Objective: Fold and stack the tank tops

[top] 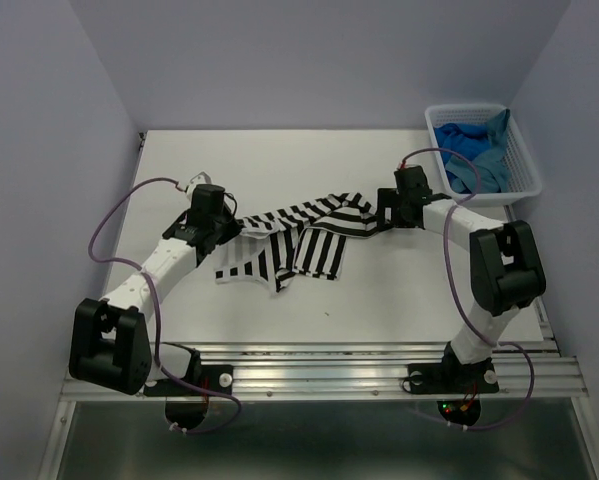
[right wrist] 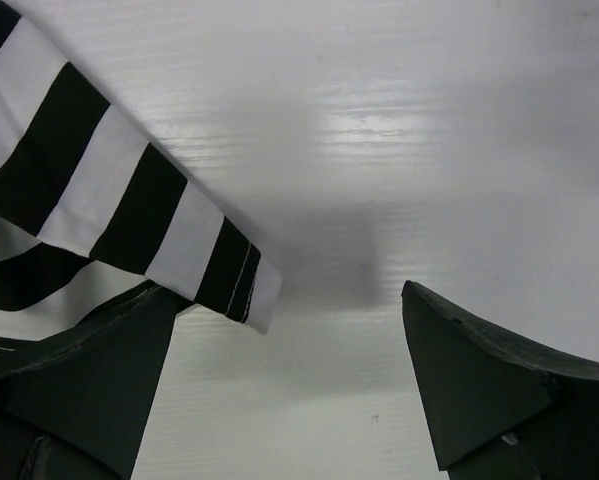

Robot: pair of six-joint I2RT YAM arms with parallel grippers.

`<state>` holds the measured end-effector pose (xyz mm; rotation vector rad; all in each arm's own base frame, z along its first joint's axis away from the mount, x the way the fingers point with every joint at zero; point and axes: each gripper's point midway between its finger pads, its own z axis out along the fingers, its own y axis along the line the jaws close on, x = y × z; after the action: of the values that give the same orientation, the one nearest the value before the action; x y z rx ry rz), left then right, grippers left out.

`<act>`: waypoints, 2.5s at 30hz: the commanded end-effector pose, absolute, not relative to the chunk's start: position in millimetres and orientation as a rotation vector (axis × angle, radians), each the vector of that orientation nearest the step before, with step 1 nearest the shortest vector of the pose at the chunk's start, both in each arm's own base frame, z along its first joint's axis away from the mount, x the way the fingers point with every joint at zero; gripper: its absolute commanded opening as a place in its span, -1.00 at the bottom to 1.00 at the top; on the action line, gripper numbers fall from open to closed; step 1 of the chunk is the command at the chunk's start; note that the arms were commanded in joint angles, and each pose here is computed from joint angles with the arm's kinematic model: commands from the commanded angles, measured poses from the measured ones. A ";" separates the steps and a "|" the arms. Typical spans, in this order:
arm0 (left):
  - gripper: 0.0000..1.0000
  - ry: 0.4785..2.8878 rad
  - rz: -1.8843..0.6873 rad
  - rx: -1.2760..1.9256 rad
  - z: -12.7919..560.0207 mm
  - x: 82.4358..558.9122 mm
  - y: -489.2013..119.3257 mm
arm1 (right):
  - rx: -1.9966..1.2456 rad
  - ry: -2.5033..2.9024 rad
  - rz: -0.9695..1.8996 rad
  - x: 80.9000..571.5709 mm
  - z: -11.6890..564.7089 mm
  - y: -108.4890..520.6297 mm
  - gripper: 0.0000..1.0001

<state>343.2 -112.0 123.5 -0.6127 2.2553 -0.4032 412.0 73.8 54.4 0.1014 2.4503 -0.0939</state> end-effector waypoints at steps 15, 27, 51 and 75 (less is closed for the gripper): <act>-1.00 2.142 -0.363 -0.615 167.4 367.1 -102.5 | -0.211 2.309 0.099 462.2 90.0 114.4 -0.74; -1.00 1.619 -0.405 -0.668 375.2 345.7 -51.2 | -0.283 1.773 -0.019 424.1 329.3 85.1 -0.99; -1.00 1.007 -0.611 -0.628 557.4 159.1 7.9 | -0.363 1.206 0.149 208.1 550.8 68.5 -0.85; 0.97 1.945 -0.128 -0.712 241.5 485.6 -29.0 | -0.285 2.133 0.103 469.1 229.9 105.7 1.00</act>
<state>473.5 -14.5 118.5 -0.8190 2.2003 0.0664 463.7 89.2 114.5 -0.3160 2.4386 -0.0374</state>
